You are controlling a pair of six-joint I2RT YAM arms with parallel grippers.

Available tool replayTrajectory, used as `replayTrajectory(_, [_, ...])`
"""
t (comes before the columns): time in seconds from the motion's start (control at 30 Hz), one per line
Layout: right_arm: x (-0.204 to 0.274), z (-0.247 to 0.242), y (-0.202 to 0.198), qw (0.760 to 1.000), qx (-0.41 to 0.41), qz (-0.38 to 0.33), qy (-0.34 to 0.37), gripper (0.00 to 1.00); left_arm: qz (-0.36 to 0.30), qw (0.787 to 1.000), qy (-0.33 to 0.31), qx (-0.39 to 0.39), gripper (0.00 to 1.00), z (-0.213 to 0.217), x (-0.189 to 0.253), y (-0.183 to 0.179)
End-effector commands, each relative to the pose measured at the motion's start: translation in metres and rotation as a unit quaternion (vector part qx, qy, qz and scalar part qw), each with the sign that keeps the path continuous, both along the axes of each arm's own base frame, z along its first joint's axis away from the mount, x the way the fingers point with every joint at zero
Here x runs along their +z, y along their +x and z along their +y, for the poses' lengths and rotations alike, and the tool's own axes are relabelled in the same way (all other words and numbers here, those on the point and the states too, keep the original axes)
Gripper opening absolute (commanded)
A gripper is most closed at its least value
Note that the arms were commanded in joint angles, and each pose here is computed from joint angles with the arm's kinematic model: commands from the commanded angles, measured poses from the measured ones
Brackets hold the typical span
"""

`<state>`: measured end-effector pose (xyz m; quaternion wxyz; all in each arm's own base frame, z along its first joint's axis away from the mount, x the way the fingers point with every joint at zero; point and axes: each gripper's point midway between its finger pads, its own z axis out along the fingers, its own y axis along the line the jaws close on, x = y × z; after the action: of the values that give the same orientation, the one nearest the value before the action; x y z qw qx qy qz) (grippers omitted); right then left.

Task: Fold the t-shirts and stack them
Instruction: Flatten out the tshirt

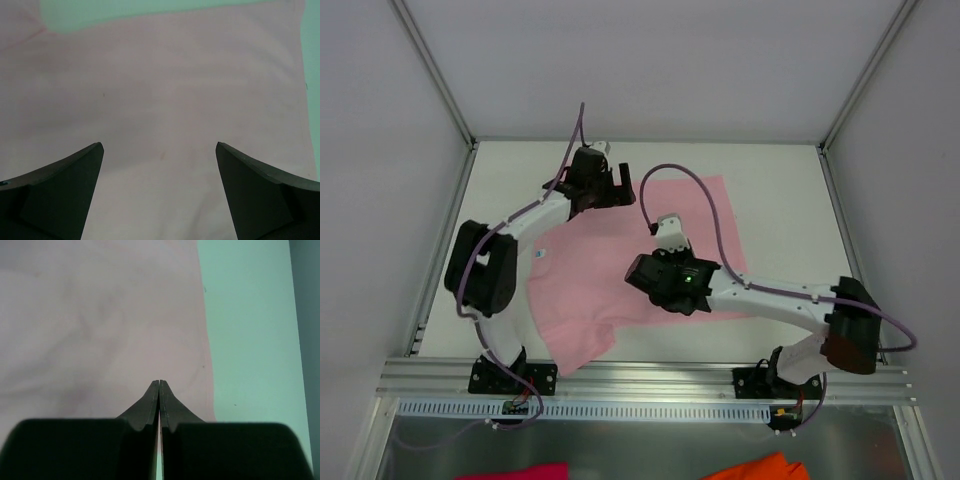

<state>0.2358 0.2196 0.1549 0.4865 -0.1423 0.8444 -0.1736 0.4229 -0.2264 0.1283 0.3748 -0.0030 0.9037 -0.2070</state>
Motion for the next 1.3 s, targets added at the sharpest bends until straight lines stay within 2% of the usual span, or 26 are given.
replayTrajectory(0.0, [0.062, -0.028, 0.008, 0.996, -0.019, -0.078, 0.024, 0.01, 0.055, 0.998, 0.009, -0.007, 0.98, -0.004, -0.034, 0.036])
replayTrajectory(0.03, [0.065, -0.033, 0.007, 0.996, -0.021, -0.082, 0.025, 0.01, 0.052, 0.999, -0.001, -0.008, 0.97, -0.009, -0.028, 0.05])
replayTrajectory(0.07, [0.068, -0.037, 0.007, 0.996, -0.024, -0.086, 0.031, 0.01, 0.069, 0.998, 0.003, -0.005, 0.95, -0.009, -0.039, 0.051])
replayTrajectory(0.13, [0.071, -0.042, 0.005, 0.995, -0.023, -0.093, 0.042, 0.01, 0.076, 0.997, -0.004, -0.008, 0.79, -0.015, -0.056, 0.056])
replayTrajectory(0.17, [0.07, -0.043, 0.005, 0.995, -0.022, -0.093, 0.042, 0.01, 0.082, 0.997, -0.005, -0.009, 0.6, -0.015, -0.063, 0.057])
replayTrajectory(0.23, [0.067, -0.046, 0.004, 0.994, -0.023, -0.094, 0.045, 0.01, 0.079, 0.997, 0.0, 0.002, 0.0, -0.014, -0.064, 0.061])
replayTrajectory(0.43, [0.058, -0.047, 0.004, 0.995, -0.023, -0.092, 0.041, 0.01, 0.087, 0.996, 0.011, 0.01, 0.0, -0.011, -0.07, 0.065])
replayTrajectory(0.63, [0.062, -0.052, 0.001, 0.994, -0.023, -0.093, 0.05, 0.01, 0.125, 0.992, 0.017, 0.016, 0.0, -0.006, -0.097, 0.073])
replayTrajectory(0.9, [0.076, -0.067, -0.011, 0.988, -0.015, -0.114, 0.104, 0.01, 0.156, 0.988, 0.005, 0.021, 0.0, -0.003, -0.116, 0.088])
replayTrajectory(1.03, [0.079, -0.068, -0.014, 0.987, -0.008, -0.116, 0.108, 0.01, 0.17, 0.985, -0.012, 0.011, 0.0, -0.008, -0.125, 0.093])
replayTrajectory(1.27, [0.08, -0.065, -0.019, 0.987, 0.005, -0.12, 0.106, 0.01, 0.171, 0.982, -0.079, -0.031, 0.0, -0.029, -0.11, 0.117])
